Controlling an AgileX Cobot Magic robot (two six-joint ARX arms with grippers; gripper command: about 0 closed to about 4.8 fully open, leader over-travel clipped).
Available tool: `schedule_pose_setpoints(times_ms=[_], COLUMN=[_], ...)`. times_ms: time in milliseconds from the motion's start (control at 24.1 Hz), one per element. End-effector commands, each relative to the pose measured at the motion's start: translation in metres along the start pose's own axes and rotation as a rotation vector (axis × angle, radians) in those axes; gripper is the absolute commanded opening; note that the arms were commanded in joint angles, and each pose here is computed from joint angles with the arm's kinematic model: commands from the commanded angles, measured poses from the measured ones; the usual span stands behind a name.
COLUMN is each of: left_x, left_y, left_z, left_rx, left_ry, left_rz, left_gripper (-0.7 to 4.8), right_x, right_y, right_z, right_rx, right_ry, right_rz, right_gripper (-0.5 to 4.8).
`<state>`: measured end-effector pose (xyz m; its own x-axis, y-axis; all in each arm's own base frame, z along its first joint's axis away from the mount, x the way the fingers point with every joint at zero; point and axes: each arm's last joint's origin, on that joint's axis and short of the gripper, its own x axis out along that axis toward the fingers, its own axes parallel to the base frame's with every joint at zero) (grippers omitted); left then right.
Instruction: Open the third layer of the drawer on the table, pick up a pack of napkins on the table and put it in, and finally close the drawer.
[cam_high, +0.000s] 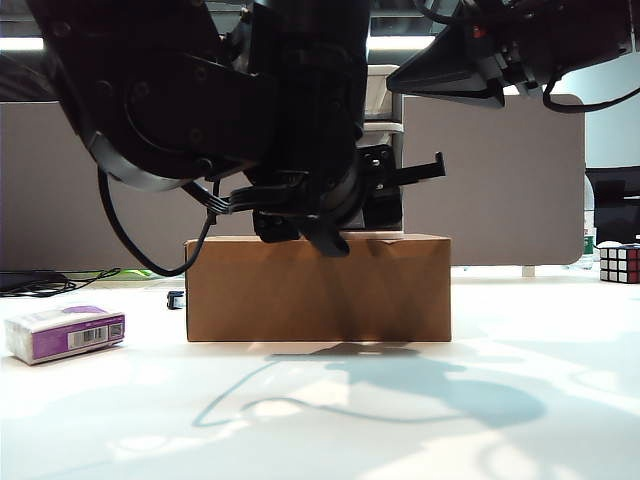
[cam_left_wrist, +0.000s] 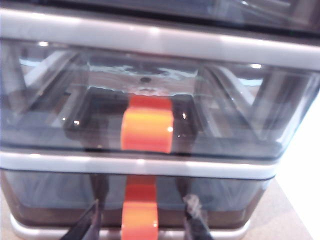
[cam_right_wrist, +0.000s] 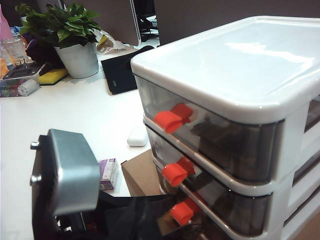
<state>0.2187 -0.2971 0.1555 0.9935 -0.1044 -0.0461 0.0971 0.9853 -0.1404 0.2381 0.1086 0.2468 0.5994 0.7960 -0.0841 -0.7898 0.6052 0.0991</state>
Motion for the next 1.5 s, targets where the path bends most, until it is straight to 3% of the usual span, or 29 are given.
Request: schedule_pose_setpoints(times_ms=[42, 374, 582, 1122, 1496], left_x=[0.002, 0.005, 0.007, 0.007, -0.001], left_y=[0.001, 0.004, 0.006, 0.006, 0.008], left_z=[0.002, 0.002, 0.002, 0.000, -0.007], left_rx=[-0.001, 0.004, 0.006, 0.022, 0.012], left_ry=[-0.007, -0.005, -0.002, 0.012, 0.025], left_rz=[0.017, 0.031, 0.037, 0.042, 0.075], left_gripper=[1.28, 1.05, 0.14, -0.06, -0.06], right_x=[0.000, 0.000, 0.002, 0.045, 0.055], right_y=[0.000, 0.000, -0.001, -0.026, -0.033], right_z=[0.004, 0.004, 0.006, 0.030, 0.025], right_rx=[-0.017, -0.017, -0.047, -0.051, -0.030], right_ry=[-0.021, -0.021, -0.053, -0.057, -0.023], right_rz=[0.004, 0.003, -0.002, 0.021, 0.007], right_gripper=[-0.06, -0.06, -0.06, -0.06, -0.06])
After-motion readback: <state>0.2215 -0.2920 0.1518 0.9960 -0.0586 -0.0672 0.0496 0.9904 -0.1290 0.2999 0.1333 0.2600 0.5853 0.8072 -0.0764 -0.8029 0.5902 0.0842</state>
